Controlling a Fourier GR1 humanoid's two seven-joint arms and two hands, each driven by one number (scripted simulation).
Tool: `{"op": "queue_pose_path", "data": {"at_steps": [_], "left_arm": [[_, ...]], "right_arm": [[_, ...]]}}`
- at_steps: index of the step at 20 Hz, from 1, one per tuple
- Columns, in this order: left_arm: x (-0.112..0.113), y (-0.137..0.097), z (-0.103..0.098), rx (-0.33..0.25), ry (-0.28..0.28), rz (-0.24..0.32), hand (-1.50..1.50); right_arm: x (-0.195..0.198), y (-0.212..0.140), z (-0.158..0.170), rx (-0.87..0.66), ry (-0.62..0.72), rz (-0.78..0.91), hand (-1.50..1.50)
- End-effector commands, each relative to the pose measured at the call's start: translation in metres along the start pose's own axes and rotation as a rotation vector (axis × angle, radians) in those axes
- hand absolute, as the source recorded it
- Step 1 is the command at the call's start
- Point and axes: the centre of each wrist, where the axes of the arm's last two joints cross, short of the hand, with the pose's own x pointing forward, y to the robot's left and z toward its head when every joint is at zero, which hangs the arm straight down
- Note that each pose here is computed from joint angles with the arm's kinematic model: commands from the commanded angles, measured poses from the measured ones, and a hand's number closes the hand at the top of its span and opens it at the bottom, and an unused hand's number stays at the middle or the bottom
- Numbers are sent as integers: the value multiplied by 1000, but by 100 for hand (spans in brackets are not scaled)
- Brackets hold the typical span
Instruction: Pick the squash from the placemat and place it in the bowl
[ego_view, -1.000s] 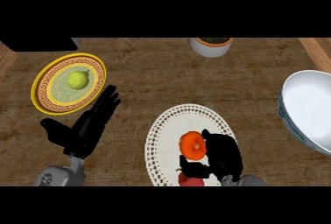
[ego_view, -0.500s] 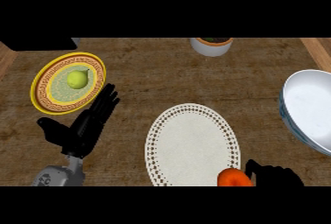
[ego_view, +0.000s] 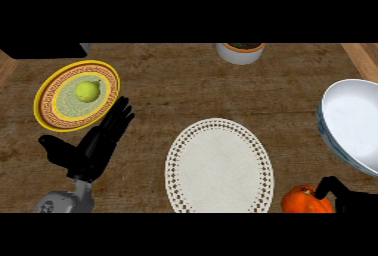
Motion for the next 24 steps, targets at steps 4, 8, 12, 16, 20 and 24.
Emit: {"op": "queue_pose_path", "data": {"at_steps": [4,8,12,16,20,24], "left_arm": [[-10,-9,8,21,-1,9,0],[4,-9,-1,-5,-21,-6,0],[-6,-9,-12,10,-4,-12,0],[-3,-13,-3,-21,0,-16,0],[4,-25,-9,-20,-20,14,0],[6,-18,-1,-36,-3,0,0]], "right_arm": [[5,-75,36,-162,-35,-109,150],[2,-77,18,-213,-8,-147,150],[-10,-81,-3,-241,10,-146,150],[-28,-86,-45,-267,92,-198,150],[-58,-84,-73,-275,103,-237,150],[-87,-90,-113,-252,108,-236,150]]}}
